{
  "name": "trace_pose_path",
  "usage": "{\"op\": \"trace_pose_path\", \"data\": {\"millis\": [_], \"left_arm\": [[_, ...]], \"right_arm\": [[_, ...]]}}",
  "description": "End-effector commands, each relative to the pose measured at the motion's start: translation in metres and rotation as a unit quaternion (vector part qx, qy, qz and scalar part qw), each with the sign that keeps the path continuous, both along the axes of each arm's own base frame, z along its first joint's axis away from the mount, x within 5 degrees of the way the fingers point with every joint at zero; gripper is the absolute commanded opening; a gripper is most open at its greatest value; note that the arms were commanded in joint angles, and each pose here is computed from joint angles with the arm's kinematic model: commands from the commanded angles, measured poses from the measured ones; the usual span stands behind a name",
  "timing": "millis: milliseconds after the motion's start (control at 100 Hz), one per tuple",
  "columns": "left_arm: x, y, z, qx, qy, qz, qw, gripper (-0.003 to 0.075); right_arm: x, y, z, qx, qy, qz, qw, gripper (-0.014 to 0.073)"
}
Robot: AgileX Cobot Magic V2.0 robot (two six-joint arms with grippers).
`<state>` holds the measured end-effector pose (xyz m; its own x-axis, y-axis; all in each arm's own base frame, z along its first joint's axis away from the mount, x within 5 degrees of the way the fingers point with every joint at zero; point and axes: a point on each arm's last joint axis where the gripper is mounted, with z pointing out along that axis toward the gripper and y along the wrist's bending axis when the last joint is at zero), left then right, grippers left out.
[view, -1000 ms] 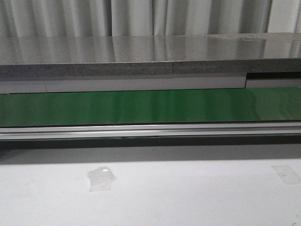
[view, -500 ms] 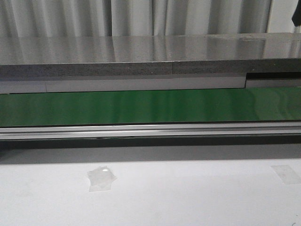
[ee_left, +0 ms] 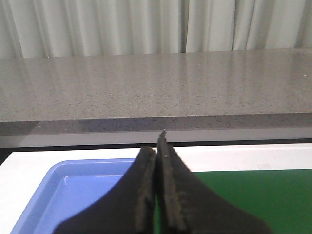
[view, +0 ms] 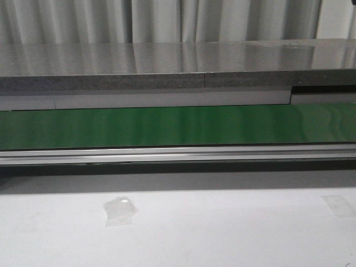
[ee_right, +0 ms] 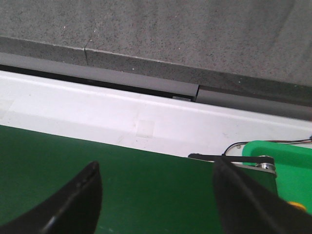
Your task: Move button from left to right
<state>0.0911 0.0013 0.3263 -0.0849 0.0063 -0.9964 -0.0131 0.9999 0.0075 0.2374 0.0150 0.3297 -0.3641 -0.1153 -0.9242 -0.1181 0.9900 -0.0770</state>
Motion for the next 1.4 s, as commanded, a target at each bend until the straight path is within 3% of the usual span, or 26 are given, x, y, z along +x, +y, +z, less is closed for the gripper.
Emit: {"op": "trace_pose_path", "data": {"millis": [0,440,590,760,880,1130,1390], "left_arm": [[-0.001,0.001,0.016,-0.011,-0.051,0.007,0.999,-0.002],[-0.001,0.001,0.016,-0.011,-0.051,0.007,0.999,-0.002],[-0.001,0.001,0.016,-0.011,-0.051,0.007,0.999,-0.002],[-0.001,0.001,0.016,-0.011,-0.051,0.007,0.999,-0.002],[-0.001,0.001,0.016,-0.011,-0.051,0.007,0.999,-0.002],[-0.001,0.001,0.016,-0.011,-0.051,0.007,0.999,-0.002],[-0.001,0.001,0.016,-0.011,-0.051,0.007,0.999,-0.002]], "right_arm": [[-0.024,-0.003,0.017,0.004,-0.095,-0.011,0.995,0.0489],[-0.129,-0.01,-0.012,0.01,-0.206,-0.017,0.978,0.0489],[-0.147,-0.01,-0.013,0.011,-0.234,-0.016,0.972,0.0489],[-0.149,-0.009,-0.019,0.011,-0.212,-0.011,0.977,0.0478],[-0.149,-0.009,-0.019,0.01,-0.21,-0.011,0.978,0.0357],[-0.149,-0.009,-0.019,0.01,-0.21,-0.011,0.978,-0.0071],[-0.149,-0.009,-0.019,0.011,-0.21,-0.011,0.978,-0.0068]]}}
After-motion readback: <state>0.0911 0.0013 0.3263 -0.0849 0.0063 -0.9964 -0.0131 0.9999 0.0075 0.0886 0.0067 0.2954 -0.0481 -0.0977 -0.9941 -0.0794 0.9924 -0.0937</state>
